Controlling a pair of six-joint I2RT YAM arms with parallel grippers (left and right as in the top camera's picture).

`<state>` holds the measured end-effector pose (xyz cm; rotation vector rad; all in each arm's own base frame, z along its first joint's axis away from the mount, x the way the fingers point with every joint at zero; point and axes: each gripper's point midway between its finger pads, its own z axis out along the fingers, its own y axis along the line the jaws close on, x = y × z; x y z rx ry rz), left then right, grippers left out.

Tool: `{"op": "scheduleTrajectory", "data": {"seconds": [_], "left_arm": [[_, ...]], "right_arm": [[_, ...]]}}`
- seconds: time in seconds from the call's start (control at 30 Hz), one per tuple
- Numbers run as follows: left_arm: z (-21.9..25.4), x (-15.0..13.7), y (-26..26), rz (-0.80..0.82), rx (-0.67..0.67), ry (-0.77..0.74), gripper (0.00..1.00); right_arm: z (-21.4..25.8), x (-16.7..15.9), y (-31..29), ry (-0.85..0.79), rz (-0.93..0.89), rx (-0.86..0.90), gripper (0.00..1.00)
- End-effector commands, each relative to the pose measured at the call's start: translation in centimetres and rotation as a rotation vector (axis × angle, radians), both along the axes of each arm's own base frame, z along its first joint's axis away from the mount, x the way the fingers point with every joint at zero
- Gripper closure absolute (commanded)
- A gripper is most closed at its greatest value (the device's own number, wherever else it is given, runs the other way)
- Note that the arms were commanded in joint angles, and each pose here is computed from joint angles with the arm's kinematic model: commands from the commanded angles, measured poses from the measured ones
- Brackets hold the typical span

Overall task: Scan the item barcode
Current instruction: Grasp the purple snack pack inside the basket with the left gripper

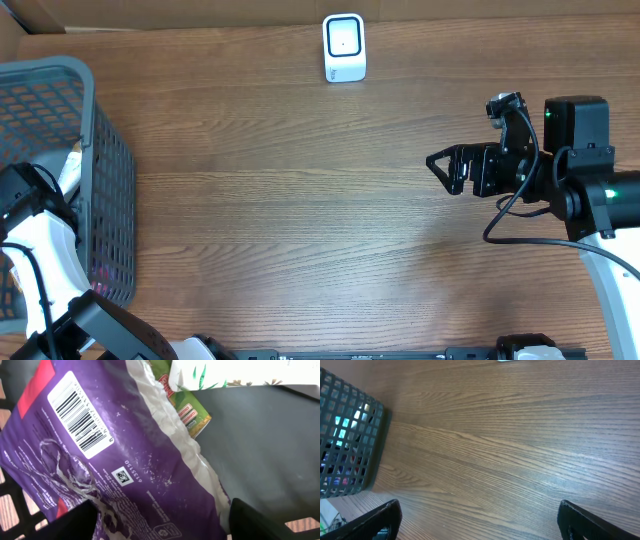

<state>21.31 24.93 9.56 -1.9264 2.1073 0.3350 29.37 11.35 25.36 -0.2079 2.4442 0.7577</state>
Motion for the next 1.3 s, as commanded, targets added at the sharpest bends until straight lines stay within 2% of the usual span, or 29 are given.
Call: {"op": "scheduleTrajectory", "data": {"seconds": [0.0, 0.07, 0.13, 0.17, 0.2, 0.23, 0.33, 0.47, 0.73, 0.87, 1.1, 1.27], "left_arm": [[-4.9, -2.2, -0.7, 0.011, -0.066, 0.148, 0.37], [-5.2, -2.3, -0.8, 0.011, -0.075, 0.157, 0.44], [-5.3, -2.3, -0.8, 0.011, -0.078, 0.160, 0.56], [-5.3, -2.3, -0.8, 0.011, -0.077, 0.160, 0.66], [-5.3, -2.3, -0.8, 0.010, -0.077, 0.160, 0.89], [-5.3, -2.3, -0.8, 0.010, -0.078, 0.160, 0.96], [-4.8, -2.0, -0.8, -0.025, -0.083, 0.158, 0.96], [-1.5, -1.0, 0.1, -0.026, -0.047, 0.122, 0.96], [10.6, 1.2, 2.1, -0.042, 0.114, -0.039, 0.96], [15.3, 1.2, 2.1, -0.069, 0.186, -0.095, 0.96], [19.0, 0.7, 0.5, -0.091, 0.230, -0.198, 0.96], [23.6, 2.9, -2.1, -0.339, 0.303, -0.327, 0.96]], "right_arm": [[1.2, 0.2, 0.3, -0.037, 0.014, 0.011, 0.00], [1.2, 0.2, 0.3, -0.037, 0.014, 0.011, 0.00], [1.2, 0.2, 0.3, -0.036, 0.014, 0.011, 0.00], [1.2, 0.2, 0.3, -0.037, 0.014, 0.011, 0.00], [1.2, 0.2, 0.3, -0.037, 0.014, 0.011, 0.00], [1.2, 0.2, 0.3, -0.037, 0.014, 0.011, 0.00], [1.2, 0.2, 0.3, -0.037, 0.014, 0.011, 0.00], [1.2, 0.2, 0.3, -0.037, 0.014, 0.011, 0.00], [1.2, 0.2, 0.3, -0.036, 0.014, 0.011, 0.00], [1.2, 0.2, 0.3, -0.036, 0.014, 0.011, 0.00], [1.2, 0.2, 0.3, -0.036, 0.014, 0.011, 0.00], [1.2, 0.3, 0.3, -0.040, 0.014, 0.011, 0.00]]}}
